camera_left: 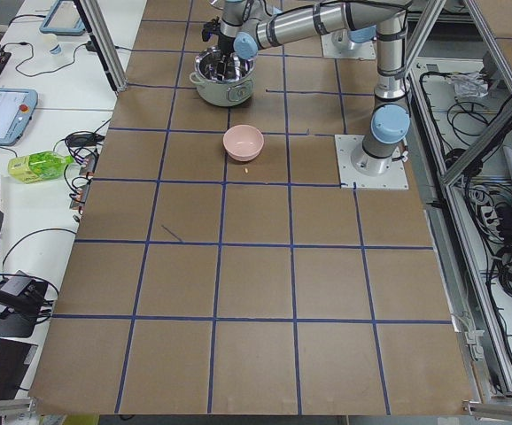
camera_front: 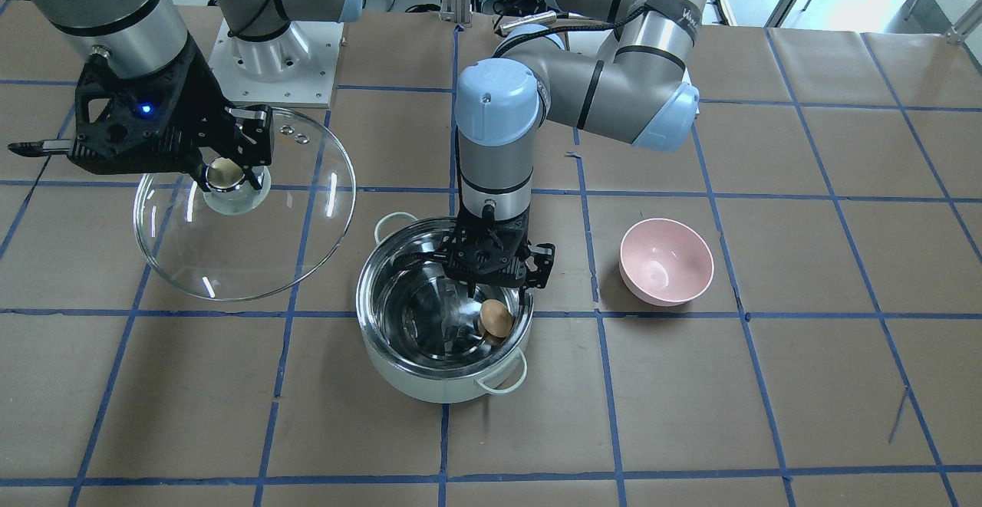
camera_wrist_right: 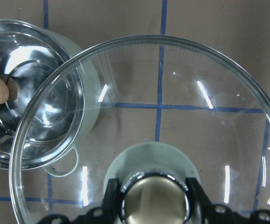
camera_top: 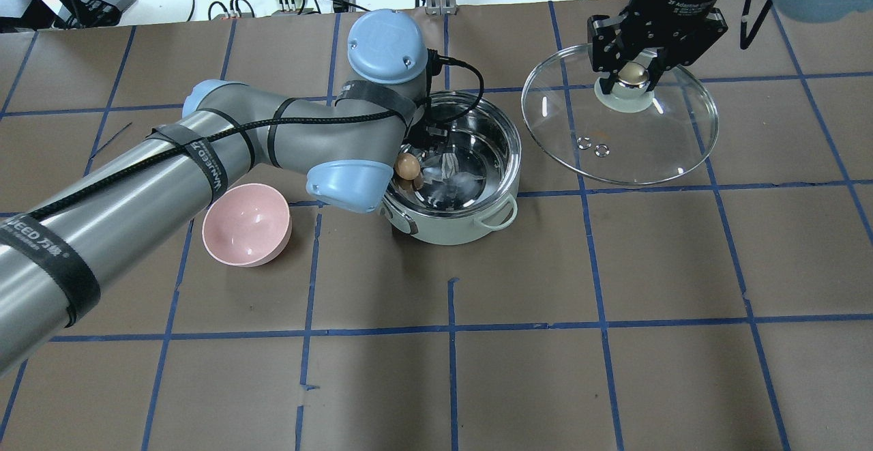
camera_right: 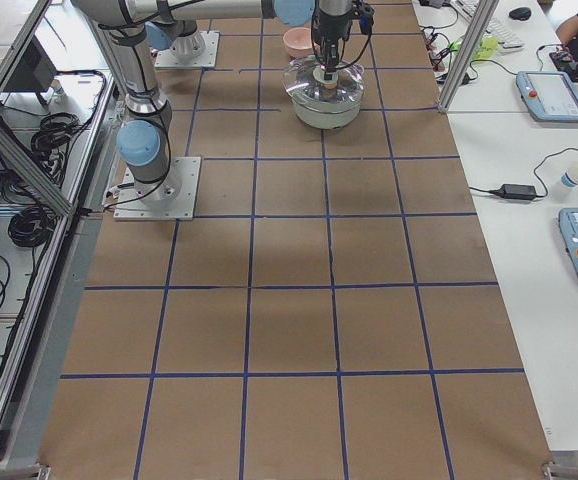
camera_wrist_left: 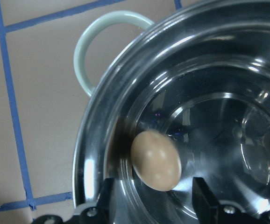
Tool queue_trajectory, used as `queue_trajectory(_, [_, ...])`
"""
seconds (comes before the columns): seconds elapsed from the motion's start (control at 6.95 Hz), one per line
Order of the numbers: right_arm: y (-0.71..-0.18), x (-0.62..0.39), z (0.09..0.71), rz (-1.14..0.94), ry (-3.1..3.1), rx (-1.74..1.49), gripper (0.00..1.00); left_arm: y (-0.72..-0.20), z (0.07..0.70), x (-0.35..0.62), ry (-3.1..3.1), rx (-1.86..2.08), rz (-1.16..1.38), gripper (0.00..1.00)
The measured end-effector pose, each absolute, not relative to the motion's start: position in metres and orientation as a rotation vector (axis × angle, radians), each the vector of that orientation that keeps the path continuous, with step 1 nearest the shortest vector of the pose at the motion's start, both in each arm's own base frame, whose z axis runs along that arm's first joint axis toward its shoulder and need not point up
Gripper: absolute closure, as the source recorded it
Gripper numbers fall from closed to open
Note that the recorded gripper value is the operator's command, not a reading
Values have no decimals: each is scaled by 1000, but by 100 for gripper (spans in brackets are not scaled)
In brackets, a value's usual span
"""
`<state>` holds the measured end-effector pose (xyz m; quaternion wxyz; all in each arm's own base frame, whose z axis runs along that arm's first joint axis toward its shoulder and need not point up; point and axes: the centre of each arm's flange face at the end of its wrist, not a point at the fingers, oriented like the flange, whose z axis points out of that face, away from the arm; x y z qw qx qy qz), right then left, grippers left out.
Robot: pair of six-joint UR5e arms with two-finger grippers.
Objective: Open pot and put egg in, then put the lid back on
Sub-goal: 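Release the egg into the pot and raise the left gripper away, then carry the glass lid with the right gripper back over the pot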
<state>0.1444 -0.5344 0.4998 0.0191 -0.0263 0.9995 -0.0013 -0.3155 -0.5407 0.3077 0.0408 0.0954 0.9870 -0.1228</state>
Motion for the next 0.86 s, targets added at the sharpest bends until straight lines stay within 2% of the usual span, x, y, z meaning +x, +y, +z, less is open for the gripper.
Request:
queue_trajectory(0.29, [-537, 147, 500, -10, 3096, -78, 82, -546, 356, -266, 3035, 190, -402, 11])
queue_trajectory(0.86, [-568, 224, 478, -62, 3098, 66, 82, -521, 474, -117, 3125, -23, -116, 11])
